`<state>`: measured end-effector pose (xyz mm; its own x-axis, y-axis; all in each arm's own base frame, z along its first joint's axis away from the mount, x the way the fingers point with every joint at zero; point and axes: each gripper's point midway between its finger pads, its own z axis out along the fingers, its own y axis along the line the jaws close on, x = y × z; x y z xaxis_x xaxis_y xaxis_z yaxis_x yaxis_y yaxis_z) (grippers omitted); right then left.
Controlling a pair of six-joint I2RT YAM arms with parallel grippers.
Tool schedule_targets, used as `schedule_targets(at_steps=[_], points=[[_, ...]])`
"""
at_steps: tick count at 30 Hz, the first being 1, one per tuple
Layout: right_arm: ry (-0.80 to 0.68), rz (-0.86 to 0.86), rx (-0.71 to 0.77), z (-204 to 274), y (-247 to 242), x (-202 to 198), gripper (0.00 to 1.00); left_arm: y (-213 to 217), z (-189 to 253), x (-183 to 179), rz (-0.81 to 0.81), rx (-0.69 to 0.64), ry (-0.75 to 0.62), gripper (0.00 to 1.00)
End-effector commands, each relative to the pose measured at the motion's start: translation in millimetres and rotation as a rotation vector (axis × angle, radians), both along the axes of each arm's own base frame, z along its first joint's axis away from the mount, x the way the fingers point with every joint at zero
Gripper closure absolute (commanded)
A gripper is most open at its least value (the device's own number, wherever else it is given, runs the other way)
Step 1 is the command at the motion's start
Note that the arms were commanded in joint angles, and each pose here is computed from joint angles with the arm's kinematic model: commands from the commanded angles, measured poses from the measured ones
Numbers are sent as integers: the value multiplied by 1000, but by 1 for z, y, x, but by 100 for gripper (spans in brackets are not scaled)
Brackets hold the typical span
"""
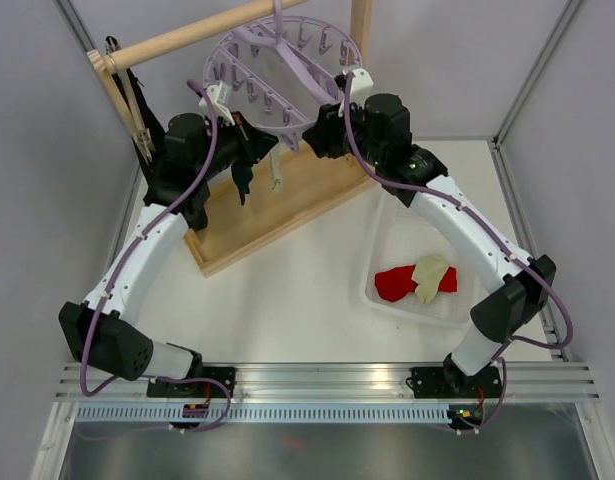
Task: Clip the socks to the hanger
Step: Open the clamp at the hanger.
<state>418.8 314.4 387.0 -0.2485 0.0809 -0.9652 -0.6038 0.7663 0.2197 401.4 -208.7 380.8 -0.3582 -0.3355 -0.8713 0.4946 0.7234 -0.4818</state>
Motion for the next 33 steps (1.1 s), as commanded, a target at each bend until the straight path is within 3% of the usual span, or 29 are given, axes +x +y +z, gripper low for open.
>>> schedule_targets(at_steps=[1,11,25,33], points=[[-62,-12,18,26,0,4,50,3,25,3,12,8,-81,98],[-83,-21,-3,30,0,10,51,3,31,2,6,18,-92,98],[-49,-48,16,20,0,10,76,1,16,-17,-40,27,-71,98],[3,-84,73,9,-1,6,98,-1,-20,-44,-113,37,-33,98]])
